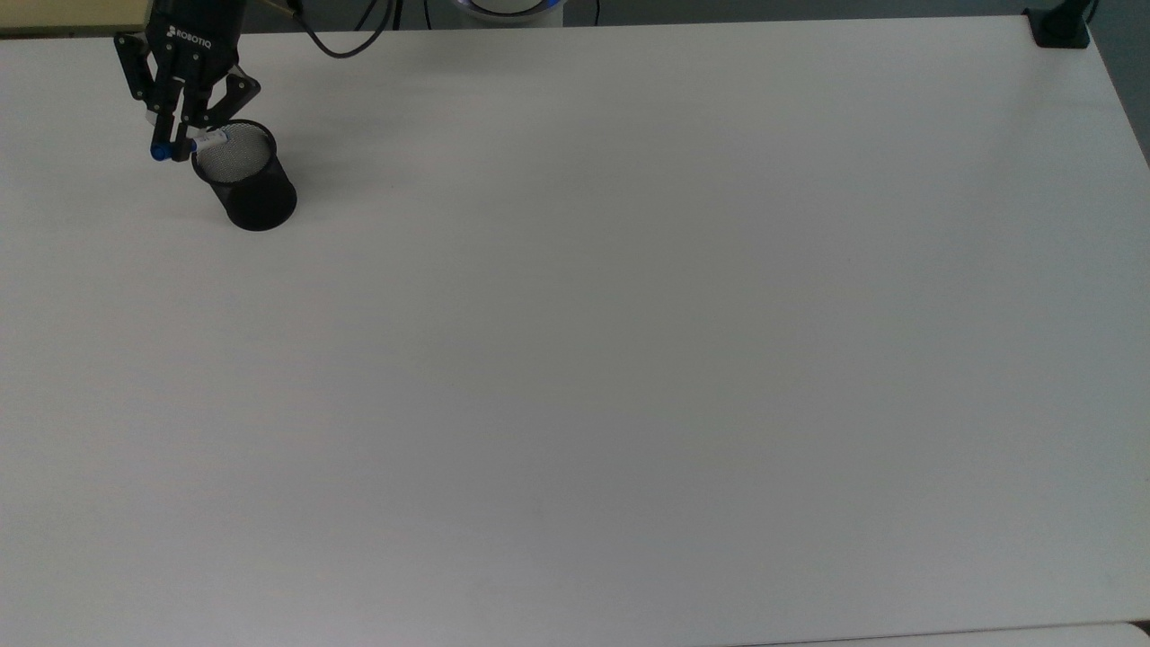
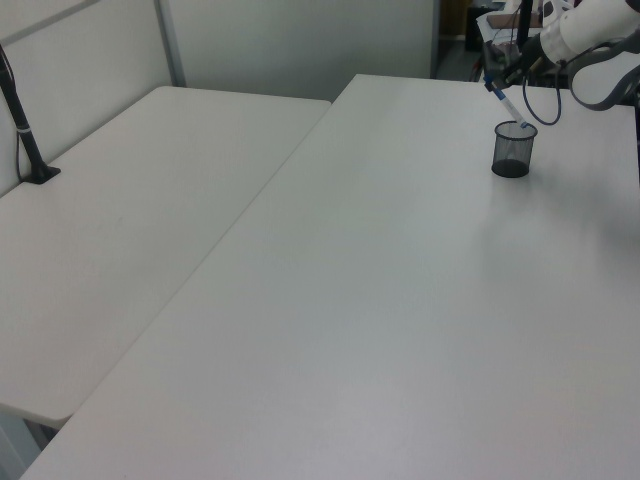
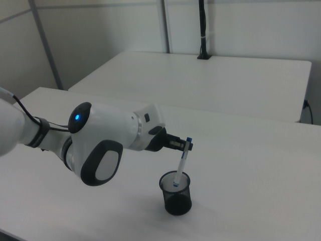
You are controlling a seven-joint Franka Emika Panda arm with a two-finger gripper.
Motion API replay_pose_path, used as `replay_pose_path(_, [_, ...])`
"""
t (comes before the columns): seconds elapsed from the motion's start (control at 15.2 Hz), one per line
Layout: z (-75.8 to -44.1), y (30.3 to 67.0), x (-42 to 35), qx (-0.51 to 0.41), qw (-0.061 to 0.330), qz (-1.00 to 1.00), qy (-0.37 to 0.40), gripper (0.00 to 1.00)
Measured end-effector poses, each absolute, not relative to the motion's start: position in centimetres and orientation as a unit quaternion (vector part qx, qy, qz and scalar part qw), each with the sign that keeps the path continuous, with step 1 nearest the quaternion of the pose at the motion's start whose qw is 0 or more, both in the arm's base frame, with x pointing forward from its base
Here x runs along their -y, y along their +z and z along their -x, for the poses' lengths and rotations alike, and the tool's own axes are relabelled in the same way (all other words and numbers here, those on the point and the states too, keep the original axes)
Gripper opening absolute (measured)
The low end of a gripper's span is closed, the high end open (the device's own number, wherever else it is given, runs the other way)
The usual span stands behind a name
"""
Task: Insert the marker
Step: 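Lower the marker cap-up into the mesh cup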
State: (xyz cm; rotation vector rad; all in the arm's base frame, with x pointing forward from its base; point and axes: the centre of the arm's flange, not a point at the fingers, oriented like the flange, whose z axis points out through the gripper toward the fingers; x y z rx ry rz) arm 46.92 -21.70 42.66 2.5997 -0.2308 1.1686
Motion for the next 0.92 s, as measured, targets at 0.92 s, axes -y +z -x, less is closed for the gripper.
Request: replay_pose_path(0.92, [-46.6, 39.0, 21.3, 0.037, 0.148, -0.918, 0.367, 0.18])
